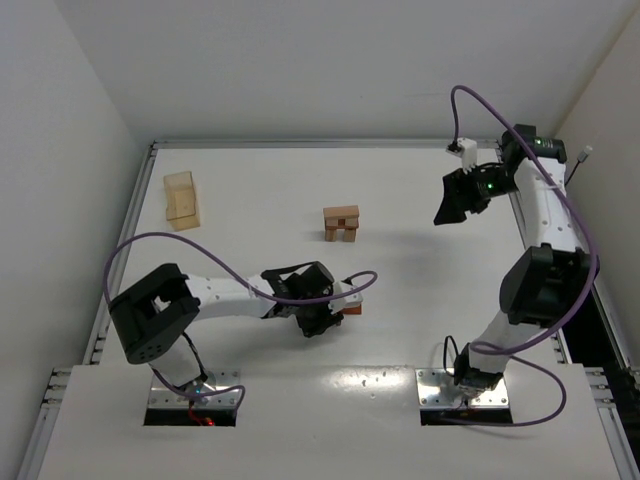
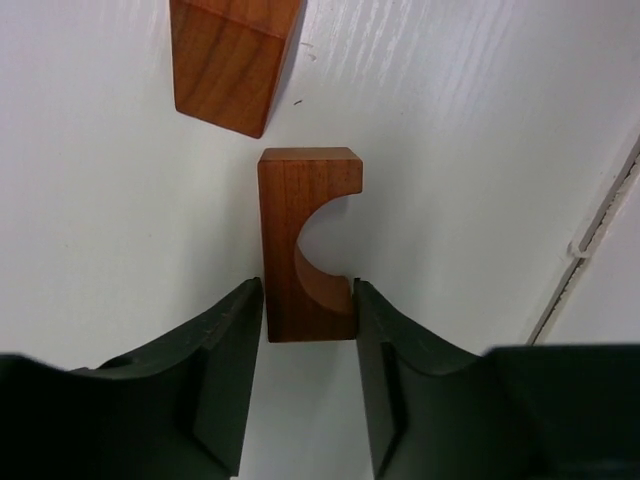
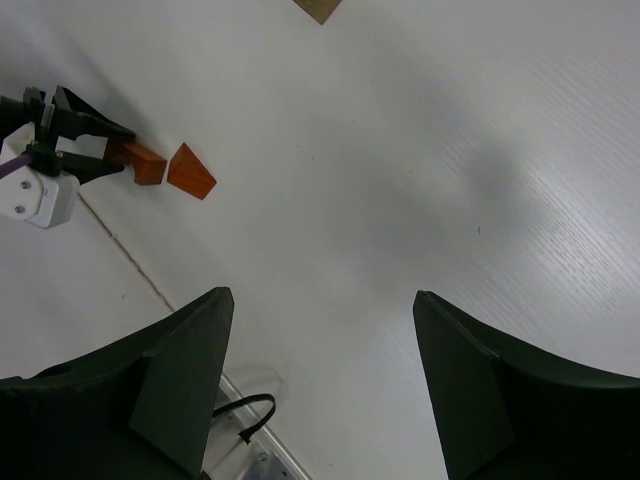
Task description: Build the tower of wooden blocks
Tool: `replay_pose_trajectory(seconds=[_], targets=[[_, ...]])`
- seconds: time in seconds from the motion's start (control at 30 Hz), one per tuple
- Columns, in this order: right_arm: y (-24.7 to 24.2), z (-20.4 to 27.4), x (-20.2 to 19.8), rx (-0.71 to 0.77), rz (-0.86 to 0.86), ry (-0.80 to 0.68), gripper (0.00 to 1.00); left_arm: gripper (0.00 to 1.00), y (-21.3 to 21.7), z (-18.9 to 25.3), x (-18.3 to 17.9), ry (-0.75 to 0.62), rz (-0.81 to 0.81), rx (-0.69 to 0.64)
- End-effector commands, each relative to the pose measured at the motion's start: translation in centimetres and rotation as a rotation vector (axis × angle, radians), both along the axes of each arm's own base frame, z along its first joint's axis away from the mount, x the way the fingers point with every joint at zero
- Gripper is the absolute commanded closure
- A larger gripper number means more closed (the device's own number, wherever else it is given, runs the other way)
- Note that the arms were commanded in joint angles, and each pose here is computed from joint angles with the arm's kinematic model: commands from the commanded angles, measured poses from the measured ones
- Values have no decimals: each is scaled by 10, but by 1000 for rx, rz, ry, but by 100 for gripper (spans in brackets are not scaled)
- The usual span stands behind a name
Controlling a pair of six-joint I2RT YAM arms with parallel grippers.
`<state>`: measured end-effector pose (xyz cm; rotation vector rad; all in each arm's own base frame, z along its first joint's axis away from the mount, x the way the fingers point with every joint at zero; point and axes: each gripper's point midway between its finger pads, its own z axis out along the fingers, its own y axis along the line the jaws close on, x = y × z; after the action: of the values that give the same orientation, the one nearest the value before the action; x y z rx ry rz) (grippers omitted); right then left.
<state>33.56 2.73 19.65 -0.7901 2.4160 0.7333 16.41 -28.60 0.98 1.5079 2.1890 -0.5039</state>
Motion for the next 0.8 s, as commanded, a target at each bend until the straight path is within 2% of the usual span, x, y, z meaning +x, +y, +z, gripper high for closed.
replay_pose_trajectory(seconds=[0.0, 0.07, 0.1, 0.17, 0.2, 0.4, 0.6, 0.63, 0.77], targets=[[5, 10, 5, 41, 17, -29, 31, 64, -15, 12, 14, -31, -3, -56], [4, 10, 8, 41, 17, -30, 31, 72, -15, 13, 13, -29, -16, -59], [4, 13, 8, 38, 24, -37, 31, 81, -15, 11, 13, -23, -16, -50], [4, 12, 8, 37, 31, -34, 31, 91, -14, 10, 12, -18, -16, -43], [4, 8, 6, 43, 31, -9, 31, 100, -16, 10, 14, -18, -16, -43], [9, 5, 9, 57, 80, -4, 31, 100, -5, 21, 22, -94, 0, -28], [32, 6, 20, 127, 139, -12, 31, 100, 24, 46, 46, -484, 41, 57], [35, 8, 20, 143, 142, -16, 31, 100, 25, 59, 47, -567, 8, 51], [80, 16, 13, 192, 280, -48, 32, 100, 51, 89, 59, -865, 6, 69]])
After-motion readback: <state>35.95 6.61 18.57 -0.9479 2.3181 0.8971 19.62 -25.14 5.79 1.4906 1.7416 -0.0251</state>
